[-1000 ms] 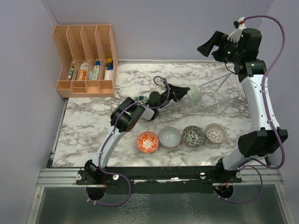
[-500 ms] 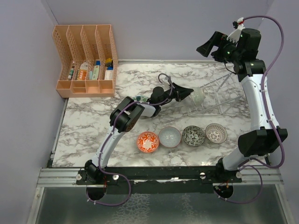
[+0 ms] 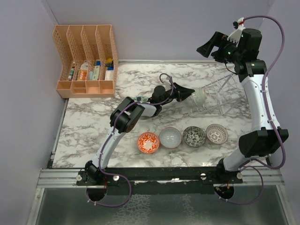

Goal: Load the bowls into the dish rack

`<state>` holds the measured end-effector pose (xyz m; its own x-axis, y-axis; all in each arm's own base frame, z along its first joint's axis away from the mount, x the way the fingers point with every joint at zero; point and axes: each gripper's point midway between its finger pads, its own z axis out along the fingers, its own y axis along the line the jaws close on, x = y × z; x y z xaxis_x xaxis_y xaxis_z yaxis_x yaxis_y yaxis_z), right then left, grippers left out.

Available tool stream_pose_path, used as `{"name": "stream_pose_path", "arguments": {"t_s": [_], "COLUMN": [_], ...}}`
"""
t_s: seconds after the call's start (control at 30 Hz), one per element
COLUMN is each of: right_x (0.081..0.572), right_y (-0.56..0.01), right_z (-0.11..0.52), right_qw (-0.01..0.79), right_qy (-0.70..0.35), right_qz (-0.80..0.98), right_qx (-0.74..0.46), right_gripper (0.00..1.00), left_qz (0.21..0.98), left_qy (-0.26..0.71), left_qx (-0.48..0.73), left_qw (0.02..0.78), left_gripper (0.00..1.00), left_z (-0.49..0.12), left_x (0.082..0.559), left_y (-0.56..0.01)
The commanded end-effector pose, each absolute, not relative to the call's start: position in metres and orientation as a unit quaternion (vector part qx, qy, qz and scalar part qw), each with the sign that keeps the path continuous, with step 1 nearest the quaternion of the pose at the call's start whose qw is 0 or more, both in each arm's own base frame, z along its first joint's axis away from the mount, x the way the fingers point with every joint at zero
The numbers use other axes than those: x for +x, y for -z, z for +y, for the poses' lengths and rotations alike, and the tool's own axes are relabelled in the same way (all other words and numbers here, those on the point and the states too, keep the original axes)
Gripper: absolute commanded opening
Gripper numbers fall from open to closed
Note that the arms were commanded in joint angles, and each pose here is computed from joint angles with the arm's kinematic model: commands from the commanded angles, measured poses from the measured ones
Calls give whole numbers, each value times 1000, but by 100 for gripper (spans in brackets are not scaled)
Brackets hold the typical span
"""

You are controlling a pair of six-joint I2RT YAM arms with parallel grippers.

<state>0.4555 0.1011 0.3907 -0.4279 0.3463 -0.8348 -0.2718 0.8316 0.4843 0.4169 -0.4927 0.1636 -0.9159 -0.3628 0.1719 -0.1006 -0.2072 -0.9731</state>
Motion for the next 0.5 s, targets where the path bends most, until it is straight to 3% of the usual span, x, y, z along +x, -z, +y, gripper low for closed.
{"name": "stream_pose_path", "arguments": {"t_s": [0.0,0.13,0.47], "right_x": [456,456,456], "right_y": [-388,-385,-385], "right_z": [103,104,106], "right_qw": [530,527,527], "right_qy": [-299,-299,-306], "right_qz": [794,796,793], "right_qx": [17,16,12], "right_gripper": [100,100,100], "left_qz": [651,653,681], "left_qy": [737,734,709], "left_qx": [-175,-178,-173], "left_qw": [56,52,58], "left_gripper": [11,22,40], "left_z": [-500,-500,-491], "left_x": [402,400,402], "left_y": [-144,-136,-132]}}
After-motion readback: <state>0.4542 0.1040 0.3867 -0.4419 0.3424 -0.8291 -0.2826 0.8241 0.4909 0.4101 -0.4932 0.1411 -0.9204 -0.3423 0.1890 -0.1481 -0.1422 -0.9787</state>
